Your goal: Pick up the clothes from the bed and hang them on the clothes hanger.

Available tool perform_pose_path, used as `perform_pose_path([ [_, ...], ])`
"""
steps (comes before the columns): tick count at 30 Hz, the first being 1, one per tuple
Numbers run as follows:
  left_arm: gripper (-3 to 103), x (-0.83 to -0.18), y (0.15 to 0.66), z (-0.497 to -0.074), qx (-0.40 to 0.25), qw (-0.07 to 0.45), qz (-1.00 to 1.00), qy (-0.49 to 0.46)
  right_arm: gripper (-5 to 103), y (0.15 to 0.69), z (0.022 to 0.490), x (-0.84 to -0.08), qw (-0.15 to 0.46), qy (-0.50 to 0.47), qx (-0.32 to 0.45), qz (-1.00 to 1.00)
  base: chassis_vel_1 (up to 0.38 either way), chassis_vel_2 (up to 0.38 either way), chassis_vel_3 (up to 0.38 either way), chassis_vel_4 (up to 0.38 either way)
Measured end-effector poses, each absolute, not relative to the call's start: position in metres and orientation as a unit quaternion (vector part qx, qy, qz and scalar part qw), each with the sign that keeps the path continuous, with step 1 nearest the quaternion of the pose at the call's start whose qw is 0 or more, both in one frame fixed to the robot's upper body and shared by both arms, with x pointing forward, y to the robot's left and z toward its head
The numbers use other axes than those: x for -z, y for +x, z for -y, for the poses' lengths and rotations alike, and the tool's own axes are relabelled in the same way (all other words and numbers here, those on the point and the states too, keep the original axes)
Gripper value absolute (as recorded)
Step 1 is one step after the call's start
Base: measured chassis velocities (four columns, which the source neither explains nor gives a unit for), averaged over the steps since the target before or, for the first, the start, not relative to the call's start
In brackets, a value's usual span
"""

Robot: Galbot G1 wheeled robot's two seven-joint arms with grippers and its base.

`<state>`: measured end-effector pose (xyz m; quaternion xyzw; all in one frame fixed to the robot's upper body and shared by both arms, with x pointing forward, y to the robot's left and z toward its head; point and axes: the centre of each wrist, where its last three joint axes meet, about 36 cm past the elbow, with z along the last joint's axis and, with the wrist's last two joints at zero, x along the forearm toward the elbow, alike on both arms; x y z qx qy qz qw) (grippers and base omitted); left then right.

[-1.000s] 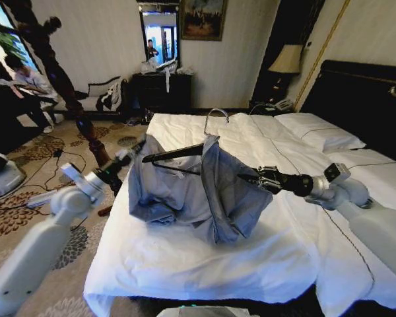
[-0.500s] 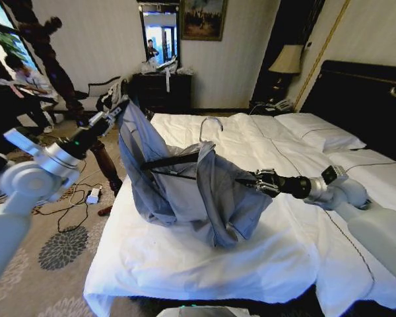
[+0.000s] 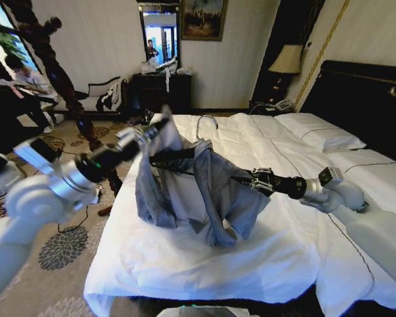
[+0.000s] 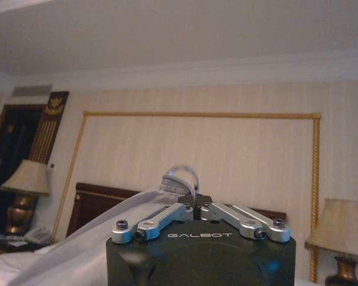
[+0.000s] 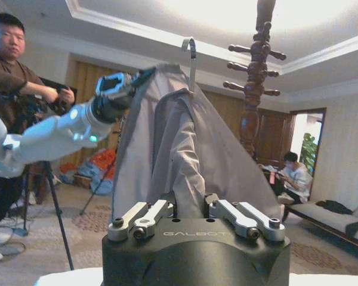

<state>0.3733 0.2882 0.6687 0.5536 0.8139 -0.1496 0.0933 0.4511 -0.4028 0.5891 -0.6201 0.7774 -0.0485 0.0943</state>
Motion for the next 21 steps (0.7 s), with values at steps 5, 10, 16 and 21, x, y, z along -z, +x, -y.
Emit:
perform_pose_path([
  [5, 0, -0.658, 0.373, -0.282, 0.144, 0.081, -0.812, 0.56, 19, 0.45, 0.399, -0.582, 0.105, -0.623, 0.026, -0.774, 0.0, 0.0, 0.0, 0.0],
  [10, 0, -0.663, 0.372, -0.274, 0.136, 0.082, -0.802, 0.575, 19, 0.448, 0.394, -0.576, 0.1, -0.598, 0.026, -0.795, 0.0, 0.0, 0.0, 0.0],
  [16, 0, -0.66, 0.366, -0.263, 0.132, 0.072, -0.79, 0.595, 19, 0.448, 0.392, -0.568, 0.092, -0.581, 0.029, -0.808, 0.0, 0.0, 0.0, 0.0],
  [21, 0, -0.649, 0.363, -0.256, 0.13, 0.057, -0.785, 0.603, 19, 0.448, 0.387, -0.561, 0.089, -0.579, 0.024, -0.81, 0.0, 0.0, 0.0, 0.0],
])
